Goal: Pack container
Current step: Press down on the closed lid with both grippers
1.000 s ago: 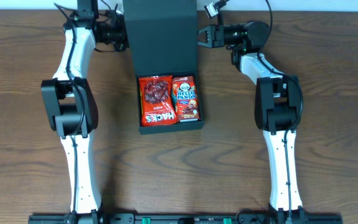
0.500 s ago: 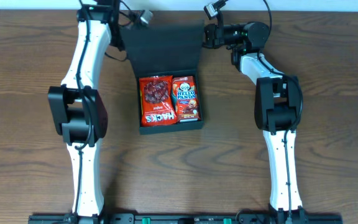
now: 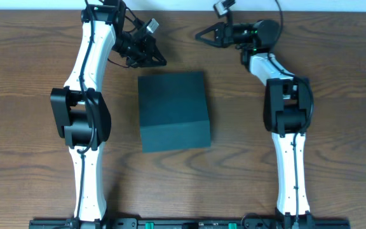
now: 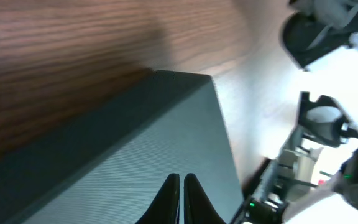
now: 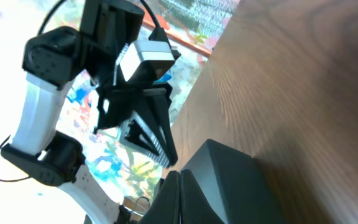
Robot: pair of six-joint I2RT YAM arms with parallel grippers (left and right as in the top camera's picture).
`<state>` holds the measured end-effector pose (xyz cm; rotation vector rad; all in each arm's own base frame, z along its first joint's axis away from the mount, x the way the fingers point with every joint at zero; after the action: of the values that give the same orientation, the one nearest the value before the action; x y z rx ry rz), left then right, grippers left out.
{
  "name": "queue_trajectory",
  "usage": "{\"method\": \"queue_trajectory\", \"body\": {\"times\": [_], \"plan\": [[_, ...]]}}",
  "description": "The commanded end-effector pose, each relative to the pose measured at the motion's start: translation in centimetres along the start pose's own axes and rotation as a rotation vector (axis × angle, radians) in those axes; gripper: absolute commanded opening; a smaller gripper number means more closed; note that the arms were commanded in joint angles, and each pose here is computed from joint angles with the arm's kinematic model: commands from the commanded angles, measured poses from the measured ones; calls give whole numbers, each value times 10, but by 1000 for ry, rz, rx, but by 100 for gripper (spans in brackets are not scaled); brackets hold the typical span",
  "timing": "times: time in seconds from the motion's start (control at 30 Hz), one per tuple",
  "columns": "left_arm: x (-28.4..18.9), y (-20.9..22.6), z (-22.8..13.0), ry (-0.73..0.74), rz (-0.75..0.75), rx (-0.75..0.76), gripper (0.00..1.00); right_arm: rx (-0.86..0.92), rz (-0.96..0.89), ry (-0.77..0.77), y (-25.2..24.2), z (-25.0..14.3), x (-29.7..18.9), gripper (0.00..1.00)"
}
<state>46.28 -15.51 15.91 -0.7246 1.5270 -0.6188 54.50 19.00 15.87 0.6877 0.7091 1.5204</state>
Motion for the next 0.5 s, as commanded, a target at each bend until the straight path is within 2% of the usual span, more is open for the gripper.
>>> {"method": "queue_trajectory", "body": {"times": [0.0,0.1,0.27,0.47], "plan": [[-23,-15,-2,-74,67,63,6,-233,-48,-64,9,27,-26,2],[-26,-20,-2,-88,62,66,6,-178,-151,-169,-25,34,-40,2],[-27,-20,-2,-93,62,34,6,18,-403,-307,-81,31,-60,2],[-27,-6,5,-141,179,-42,6,56,-659,-432,-111,44,-84,2]]}}
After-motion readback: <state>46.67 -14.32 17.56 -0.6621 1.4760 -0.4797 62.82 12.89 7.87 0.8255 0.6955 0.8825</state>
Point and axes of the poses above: each gripper's point midway between its finger pads, its own x axis out along the fingers, its own y axis along the line the jaws close on, z = x × y, the point moved 3 cm from there along -x, back along the fingers, and after that the axes turned 15 degrees about -x, right-handed, at the moved point
